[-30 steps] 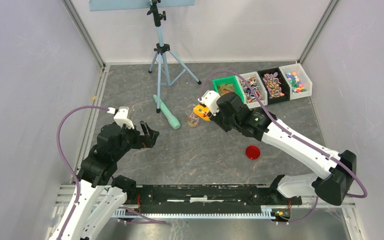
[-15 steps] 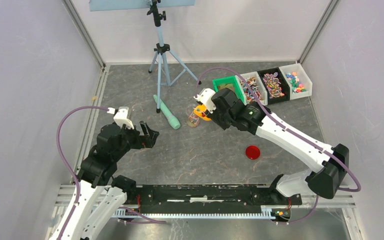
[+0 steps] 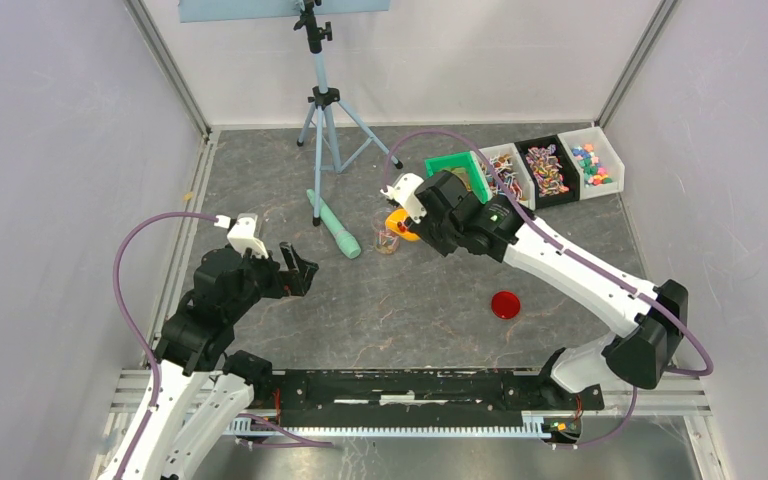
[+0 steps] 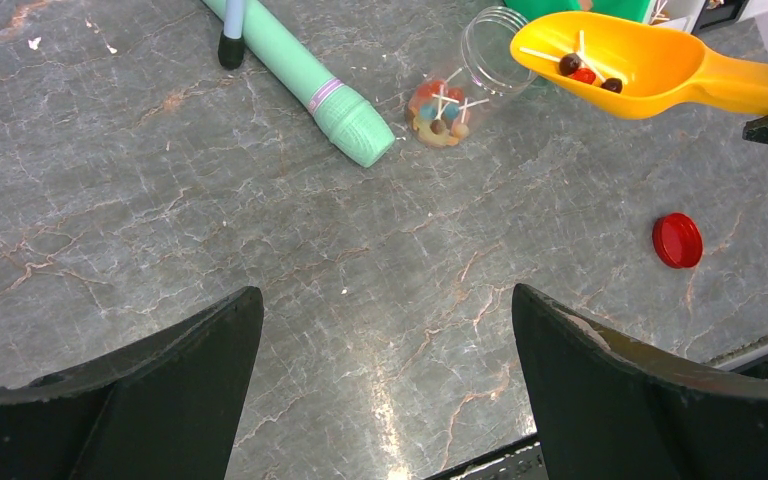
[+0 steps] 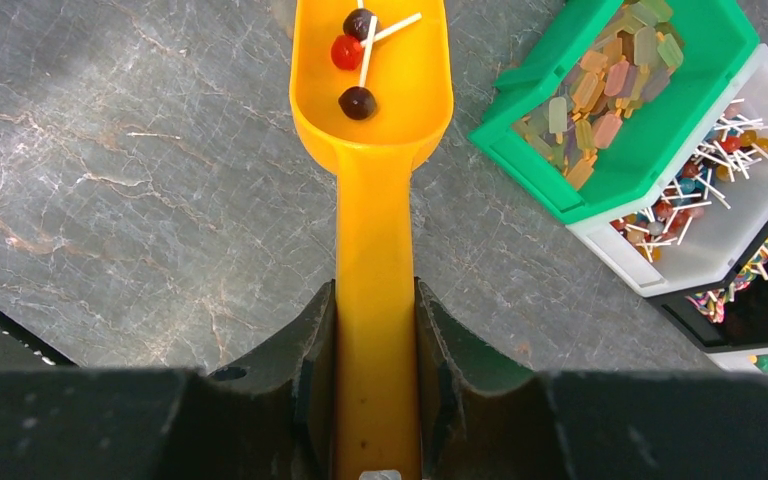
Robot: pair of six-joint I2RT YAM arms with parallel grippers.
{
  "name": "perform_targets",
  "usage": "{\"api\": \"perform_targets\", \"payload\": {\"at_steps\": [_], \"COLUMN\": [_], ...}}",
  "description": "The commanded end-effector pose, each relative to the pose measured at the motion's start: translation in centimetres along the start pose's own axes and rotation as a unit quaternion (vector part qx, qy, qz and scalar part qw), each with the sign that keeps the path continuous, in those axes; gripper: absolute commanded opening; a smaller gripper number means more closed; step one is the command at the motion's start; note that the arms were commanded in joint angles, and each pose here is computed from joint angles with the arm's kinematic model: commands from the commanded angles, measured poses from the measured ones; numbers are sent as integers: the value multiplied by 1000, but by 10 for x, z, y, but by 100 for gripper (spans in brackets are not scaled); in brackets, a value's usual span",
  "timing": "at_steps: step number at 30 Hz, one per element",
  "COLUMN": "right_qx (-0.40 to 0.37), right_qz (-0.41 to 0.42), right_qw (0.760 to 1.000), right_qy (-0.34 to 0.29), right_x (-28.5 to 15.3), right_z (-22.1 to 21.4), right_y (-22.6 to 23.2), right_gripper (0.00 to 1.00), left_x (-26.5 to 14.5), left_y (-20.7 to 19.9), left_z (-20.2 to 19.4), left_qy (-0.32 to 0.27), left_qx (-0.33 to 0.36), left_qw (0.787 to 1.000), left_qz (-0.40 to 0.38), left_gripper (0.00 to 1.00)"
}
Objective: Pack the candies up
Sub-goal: Place the fake candies in the packing bottle.
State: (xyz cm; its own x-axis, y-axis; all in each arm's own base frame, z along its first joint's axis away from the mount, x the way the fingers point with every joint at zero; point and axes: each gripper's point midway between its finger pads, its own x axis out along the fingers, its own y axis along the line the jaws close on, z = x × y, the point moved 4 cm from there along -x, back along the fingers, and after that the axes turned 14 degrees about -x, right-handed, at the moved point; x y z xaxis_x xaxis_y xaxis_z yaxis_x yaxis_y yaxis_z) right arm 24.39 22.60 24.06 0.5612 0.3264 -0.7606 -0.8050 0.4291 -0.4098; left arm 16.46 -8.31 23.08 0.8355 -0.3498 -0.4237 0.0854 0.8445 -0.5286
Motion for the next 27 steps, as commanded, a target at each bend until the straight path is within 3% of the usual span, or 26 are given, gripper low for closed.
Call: {"api": "perform_targets", "payload": {"at_steps": [1,27], "right_qx": [7,2], "right_qz": [-8,9], "right_qw": [1000,1000], "right_qy": [-21,1], "right_x": [-11,-13], "right_z": [14,27], "right_y": [-6,-9], "right_gripper": [0,0], "left_x": [0,0], "left_y": [-2,-1], "left_z": [5,6], "left_qy": [-15,-18], "left_qx": [5,5], "left_qw": [1000,1000], "left_qz": [-4,-1], "left_gripper": [100,100]}}
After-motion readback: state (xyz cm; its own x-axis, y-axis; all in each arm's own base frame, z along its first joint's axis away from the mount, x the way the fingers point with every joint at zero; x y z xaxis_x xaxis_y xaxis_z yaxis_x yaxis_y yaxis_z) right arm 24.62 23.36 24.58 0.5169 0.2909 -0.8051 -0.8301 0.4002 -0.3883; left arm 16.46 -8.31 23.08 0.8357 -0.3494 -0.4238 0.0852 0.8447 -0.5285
